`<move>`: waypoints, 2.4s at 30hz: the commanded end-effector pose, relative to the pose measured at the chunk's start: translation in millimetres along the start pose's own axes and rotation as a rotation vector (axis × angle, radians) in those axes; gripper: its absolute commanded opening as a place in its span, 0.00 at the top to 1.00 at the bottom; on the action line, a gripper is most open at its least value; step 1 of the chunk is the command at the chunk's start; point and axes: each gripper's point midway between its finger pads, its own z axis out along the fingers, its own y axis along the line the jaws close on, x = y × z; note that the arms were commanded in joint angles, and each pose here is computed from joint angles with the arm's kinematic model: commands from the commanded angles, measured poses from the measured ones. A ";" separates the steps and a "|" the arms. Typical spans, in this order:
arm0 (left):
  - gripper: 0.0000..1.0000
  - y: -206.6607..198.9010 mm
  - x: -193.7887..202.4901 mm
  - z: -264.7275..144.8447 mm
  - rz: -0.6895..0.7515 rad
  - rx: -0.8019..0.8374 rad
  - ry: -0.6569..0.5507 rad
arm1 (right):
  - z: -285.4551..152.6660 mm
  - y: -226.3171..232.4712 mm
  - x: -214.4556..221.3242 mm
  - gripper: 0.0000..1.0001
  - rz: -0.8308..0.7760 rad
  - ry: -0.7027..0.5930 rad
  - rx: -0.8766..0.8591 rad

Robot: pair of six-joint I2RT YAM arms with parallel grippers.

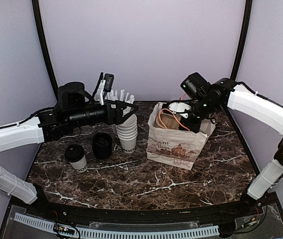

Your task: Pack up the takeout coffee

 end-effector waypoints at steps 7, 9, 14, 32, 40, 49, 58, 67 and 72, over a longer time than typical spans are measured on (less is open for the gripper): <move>0.16 3.1 -0.8 7.2 0.000 -0.004 0.012 | -17.3 -27.9 -26.5 0.87 0.057 -0.043 0.106; 0.16 3.3 -0.9 8.2 -0.001 -0.005 0.015 | -14.2 -34.2 -23.1 0.86 0.059 -0.019 0.140; 0.16 5.4 2.1 12.6 -0.016 -0.009 0.024 | -5.7 -39.7 -12.7 0.83 0.055 0.035 0.180; 0.16 6.6 9.0 22.3 -0.039 0.005 0.049 | 17.0 -14.8 28.1 0.83 0.015 0.172 0.098; 0.16 6.4 11.3 24.1 -0.048 0.012 0.053 | 32.5 -26.5 31.1 0.77 0.043 0.235 0.138; 0.16 7.1 13.0 19.7 -0.047 0.004 0.055 | 16.7 -40.1 13.3 0.67 0.056 0.167 0.182; 0.16 4.3 10.4 19.6 -0.045 0.013 0.057 | -24.7 -41.0 -5.3 0.54 0.057 0.002 0.110; 0.16 1.8 6.3 26.4 -0.035 0.021 0.068 | -56.0 -17.1 -2.6 0.52 -0.036 -0.087 -0.008; 0.16 2.1 6.2 32.9 -0.013 0.023 0.082 | -75.8 -28.3 -6.6 0.53 -0.031 -0.146 0.028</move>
